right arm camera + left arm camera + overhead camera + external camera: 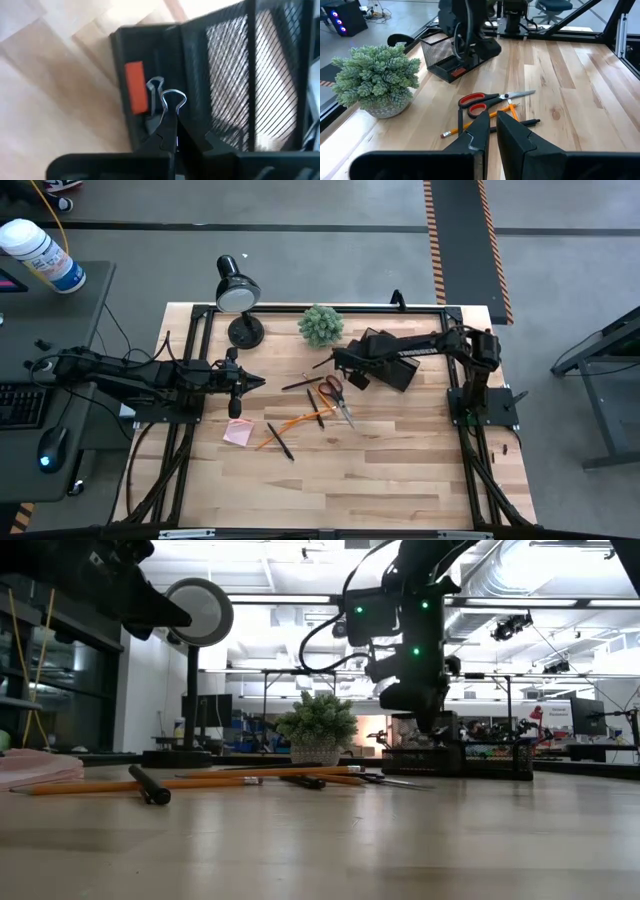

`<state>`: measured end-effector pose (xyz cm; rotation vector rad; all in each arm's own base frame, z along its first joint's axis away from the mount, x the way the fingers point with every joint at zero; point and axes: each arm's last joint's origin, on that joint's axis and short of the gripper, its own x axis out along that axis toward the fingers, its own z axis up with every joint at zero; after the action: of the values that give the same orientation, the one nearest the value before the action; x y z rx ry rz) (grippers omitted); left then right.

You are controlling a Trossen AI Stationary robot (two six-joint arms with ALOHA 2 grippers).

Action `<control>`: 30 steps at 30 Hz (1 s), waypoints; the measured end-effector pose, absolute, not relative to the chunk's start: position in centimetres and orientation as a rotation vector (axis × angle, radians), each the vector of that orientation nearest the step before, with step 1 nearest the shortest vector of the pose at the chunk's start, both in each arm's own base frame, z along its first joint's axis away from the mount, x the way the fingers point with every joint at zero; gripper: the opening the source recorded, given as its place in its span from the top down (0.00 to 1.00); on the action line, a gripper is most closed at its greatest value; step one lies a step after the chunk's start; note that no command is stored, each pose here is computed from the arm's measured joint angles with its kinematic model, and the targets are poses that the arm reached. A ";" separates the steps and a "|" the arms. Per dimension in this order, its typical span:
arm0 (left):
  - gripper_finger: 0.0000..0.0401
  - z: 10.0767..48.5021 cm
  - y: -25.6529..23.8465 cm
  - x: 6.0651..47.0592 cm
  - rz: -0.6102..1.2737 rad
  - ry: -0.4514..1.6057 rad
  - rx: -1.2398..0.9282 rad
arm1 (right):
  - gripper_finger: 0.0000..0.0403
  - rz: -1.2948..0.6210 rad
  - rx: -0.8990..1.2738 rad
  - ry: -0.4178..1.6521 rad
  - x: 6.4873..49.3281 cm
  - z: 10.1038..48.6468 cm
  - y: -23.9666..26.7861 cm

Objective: Pick and place office supplies into organizer
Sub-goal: Put the black binder clip into the black desk organizer, then put the black scissors into the black desk organizer

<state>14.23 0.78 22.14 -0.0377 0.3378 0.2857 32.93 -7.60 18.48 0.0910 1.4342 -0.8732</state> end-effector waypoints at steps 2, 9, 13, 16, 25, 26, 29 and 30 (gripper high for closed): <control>0.94 22.1 0.8 14.2 0.286 0.338 -0.037 | 1.00 -0.854 0.059 1.437 33.0 18.5 -8.1; 0.94 22.1 0.8 14.2 0.286 0.338 -0.038 | 0.99 -0.797 0.039 1.435 33.2 18.5 -8.5; 0.94 22.1 0.8 14.2 0.286 0.338 -0.036 | 0.95 -0.789 0.045 1.437 33.2 18.5 -8.4; 0.94 22.1 0.8 14.2 0.286 0.338 -0.037 | 0.90 -0.788 0.046 1.438 33.2 18.5 -8.4; 0.94 22.1 0.8 14.2 0.286 0.338 -0.036 | 0.79 -0.799 0.105 1.427 33.3 18.6 -8.4; 0.94 22.1 0.8 14.2 0.286 0.338 -0.036 | 0.79 -0.797 0.136 1.428 33.3 18.7 -8.3; 0.94 22.1 0.8 14.2 0.286 0.339 -0.034 | 0.80 -0.773 0.257 1.407 33.9 19.8 -7.9; 0.94 22.1 0.8 14.2 0.286 0.339 -0.034 | 0.80 -0.761 0.306 1.395 34.1 20.2 -7.7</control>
<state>14.23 0.78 22.13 -0.0343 0.3386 0.2855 34.13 -7.70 20.23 0.3062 1.3946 -0.7607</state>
